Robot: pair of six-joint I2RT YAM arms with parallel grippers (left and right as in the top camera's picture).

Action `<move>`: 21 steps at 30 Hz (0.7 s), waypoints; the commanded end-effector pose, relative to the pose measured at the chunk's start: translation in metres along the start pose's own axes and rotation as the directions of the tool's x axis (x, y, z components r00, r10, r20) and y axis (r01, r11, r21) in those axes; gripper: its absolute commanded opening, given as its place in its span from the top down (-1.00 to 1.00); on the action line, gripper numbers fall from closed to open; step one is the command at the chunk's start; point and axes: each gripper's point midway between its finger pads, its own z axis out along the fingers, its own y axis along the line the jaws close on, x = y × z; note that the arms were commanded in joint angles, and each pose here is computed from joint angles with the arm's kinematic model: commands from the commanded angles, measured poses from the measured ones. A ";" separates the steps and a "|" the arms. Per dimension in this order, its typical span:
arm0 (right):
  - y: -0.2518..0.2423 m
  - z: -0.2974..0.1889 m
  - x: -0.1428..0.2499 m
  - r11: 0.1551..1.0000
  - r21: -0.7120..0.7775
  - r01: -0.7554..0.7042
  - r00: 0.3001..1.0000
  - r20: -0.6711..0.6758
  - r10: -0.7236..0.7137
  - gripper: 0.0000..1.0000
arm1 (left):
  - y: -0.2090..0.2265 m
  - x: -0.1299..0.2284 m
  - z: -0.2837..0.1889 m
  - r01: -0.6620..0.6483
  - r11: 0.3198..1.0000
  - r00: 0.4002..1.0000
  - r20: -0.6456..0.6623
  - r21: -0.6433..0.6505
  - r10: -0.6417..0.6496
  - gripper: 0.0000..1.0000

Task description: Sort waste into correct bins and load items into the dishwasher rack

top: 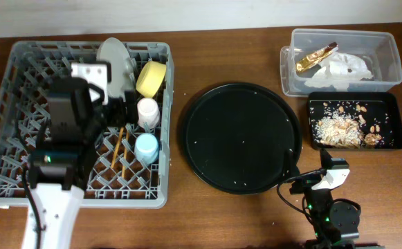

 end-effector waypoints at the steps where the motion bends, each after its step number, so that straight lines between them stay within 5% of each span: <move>1: 0.003 0.000 0.003 1.000 -0.015 -0.007 1.000 -0.007 0.007 -0.97 | 0.009 0.060 -0.008 0.009 1.000 0.995 0.100 0.021 -0.011 -0.99; 8: 0.003 0.000 0.003 1.000 -0.015 -0.007 1.000 -0.006 0.007 -0.97 | 0.030 0.141 -0.039 -0.002 0.994 0.941 0.336 -0.111 0.040 -0.99; 13: 0.003 0.000 0.003 1.000 -0.015 -0.007 1.000 -0.006 0.007 -0.97 | 0.030 0.150 -0.045 -0.023 0.991 0.866 0.493 -0.128 0.083 -0.99; 21: 0.003 0.000 0.003 1.000 -0.015 -0.007 1.000 -0.006 0.007 -0.97 | 0.041 0.173 -0.043 -0.003 0.987 0.896 0.438 -0.159 0.073 -0.99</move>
